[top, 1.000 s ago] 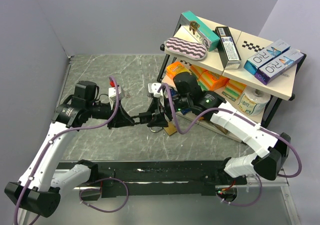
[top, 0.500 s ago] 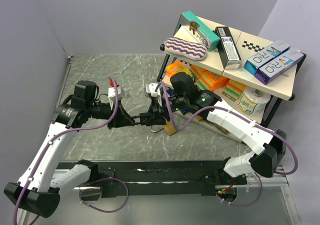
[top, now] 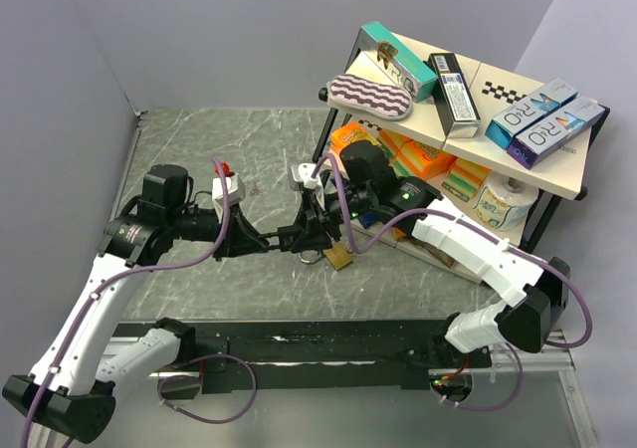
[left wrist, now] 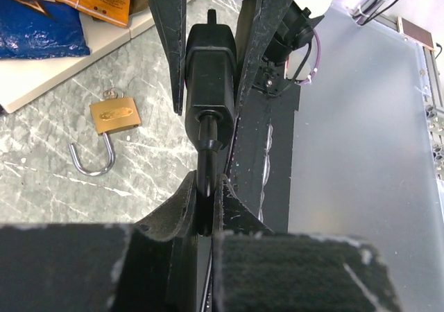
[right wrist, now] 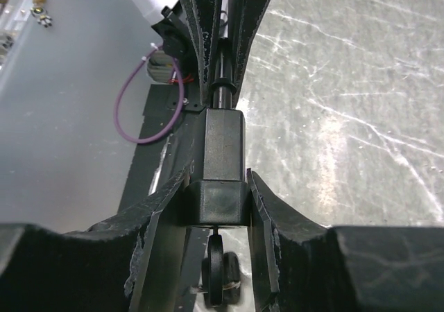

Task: Lock with the key
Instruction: Lock the lock.

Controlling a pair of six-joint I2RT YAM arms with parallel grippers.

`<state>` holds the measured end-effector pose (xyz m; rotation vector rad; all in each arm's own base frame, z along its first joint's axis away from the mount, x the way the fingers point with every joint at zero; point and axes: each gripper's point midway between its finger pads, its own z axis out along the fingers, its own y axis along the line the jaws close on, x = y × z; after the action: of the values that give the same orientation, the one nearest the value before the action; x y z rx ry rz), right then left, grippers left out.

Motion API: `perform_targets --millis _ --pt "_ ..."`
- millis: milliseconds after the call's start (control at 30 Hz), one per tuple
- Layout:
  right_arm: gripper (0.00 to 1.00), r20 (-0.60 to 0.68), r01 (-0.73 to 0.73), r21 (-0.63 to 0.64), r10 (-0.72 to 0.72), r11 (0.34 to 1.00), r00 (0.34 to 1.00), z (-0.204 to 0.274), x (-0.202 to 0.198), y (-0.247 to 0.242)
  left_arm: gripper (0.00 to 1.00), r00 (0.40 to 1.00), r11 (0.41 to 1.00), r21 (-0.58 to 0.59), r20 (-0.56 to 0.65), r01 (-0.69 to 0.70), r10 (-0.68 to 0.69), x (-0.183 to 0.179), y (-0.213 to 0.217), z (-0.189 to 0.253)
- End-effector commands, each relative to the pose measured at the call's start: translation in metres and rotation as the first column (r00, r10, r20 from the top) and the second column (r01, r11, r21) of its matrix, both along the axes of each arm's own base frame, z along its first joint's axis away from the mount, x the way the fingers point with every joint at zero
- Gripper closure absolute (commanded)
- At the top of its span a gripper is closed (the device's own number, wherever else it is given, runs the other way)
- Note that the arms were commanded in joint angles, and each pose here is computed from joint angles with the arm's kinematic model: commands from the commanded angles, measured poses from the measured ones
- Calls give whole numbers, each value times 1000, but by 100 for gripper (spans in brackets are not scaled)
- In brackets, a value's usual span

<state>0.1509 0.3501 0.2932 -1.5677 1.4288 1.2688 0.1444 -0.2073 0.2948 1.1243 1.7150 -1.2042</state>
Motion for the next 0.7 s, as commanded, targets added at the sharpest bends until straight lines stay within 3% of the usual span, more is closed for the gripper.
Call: perform_targets --millis 0,533,567,600,667 --pt "100 -46 -131 80 135 988 990 29 -25 8 99 983 996 -86 184 18 -2 17 -13 32" --pt "100 11 -119 84 119 989 993 31 -23 20 99 997 988 -141 59 61 -53 9 -38 23" --pt "93 6 -116 84 116 990 993 31 -22 19 99 997 988 -142 57 65 -57 8 -38 23" --pt "63 -8 -108 84 110 991 994 32 -21 16 99 996 987 -144 59 69 -62 6 -37 24" --pt "41 -41 -76 84 79 994 996 28 -12 8 99 995 988 -141 76 67 -57 4 -35 26"
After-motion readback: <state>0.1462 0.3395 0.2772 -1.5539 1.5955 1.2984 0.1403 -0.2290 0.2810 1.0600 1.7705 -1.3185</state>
